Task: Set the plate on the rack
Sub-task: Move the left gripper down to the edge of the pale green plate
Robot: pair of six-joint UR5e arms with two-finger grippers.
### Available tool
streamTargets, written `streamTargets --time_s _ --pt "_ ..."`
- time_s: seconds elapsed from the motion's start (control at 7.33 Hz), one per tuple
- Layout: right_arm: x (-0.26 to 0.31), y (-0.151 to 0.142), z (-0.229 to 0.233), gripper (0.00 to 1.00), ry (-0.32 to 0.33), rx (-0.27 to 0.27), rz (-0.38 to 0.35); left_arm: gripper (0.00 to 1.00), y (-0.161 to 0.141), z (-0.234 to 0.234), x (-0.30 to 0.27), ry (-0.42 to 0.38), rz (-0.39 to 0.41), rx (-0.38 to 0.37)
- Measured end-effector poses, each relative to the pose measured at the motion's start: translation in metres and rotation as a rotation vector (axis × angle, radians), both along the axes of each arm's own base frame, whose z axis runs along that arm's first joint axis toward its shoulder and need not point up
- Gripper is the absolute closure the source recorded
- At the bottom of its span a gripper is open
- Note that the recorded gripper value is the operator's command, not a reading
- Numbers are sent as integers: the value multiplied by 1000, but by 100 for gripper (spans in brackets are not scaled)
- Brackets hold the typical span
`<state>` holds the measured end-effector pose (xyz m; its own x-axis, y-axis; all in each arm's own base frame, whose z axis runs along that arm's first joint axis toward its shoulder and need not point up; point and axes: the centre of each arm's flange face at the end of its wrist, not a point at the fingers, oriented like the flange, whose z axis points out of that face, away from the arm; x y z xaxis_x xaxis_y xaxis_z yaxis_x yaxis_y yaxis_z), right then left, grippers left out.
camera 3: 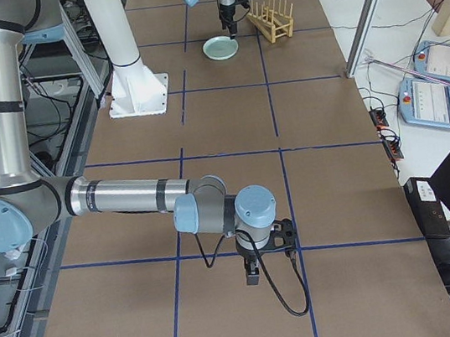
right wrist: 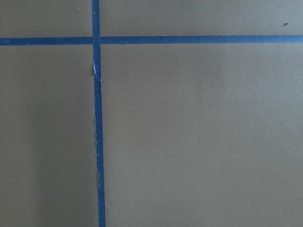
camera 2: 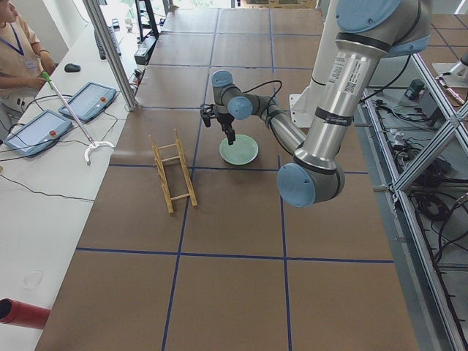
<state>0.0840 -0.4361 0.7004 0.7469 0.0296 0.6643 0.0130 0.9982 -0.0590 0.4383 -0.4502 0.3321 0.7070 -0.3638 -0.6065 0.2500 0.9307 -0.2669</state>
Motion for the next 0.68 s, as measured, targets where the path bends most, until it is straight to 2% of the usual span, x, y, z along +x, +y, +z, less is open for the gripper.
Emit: streamTargets --time_s 0.27,0.68 --pt "0 0 0 0 0 -1 1 7 17 -1 37 -39 34 17" --pt "0 0 0 0 0 0 0 10 5 -26 57 -48 37 103"
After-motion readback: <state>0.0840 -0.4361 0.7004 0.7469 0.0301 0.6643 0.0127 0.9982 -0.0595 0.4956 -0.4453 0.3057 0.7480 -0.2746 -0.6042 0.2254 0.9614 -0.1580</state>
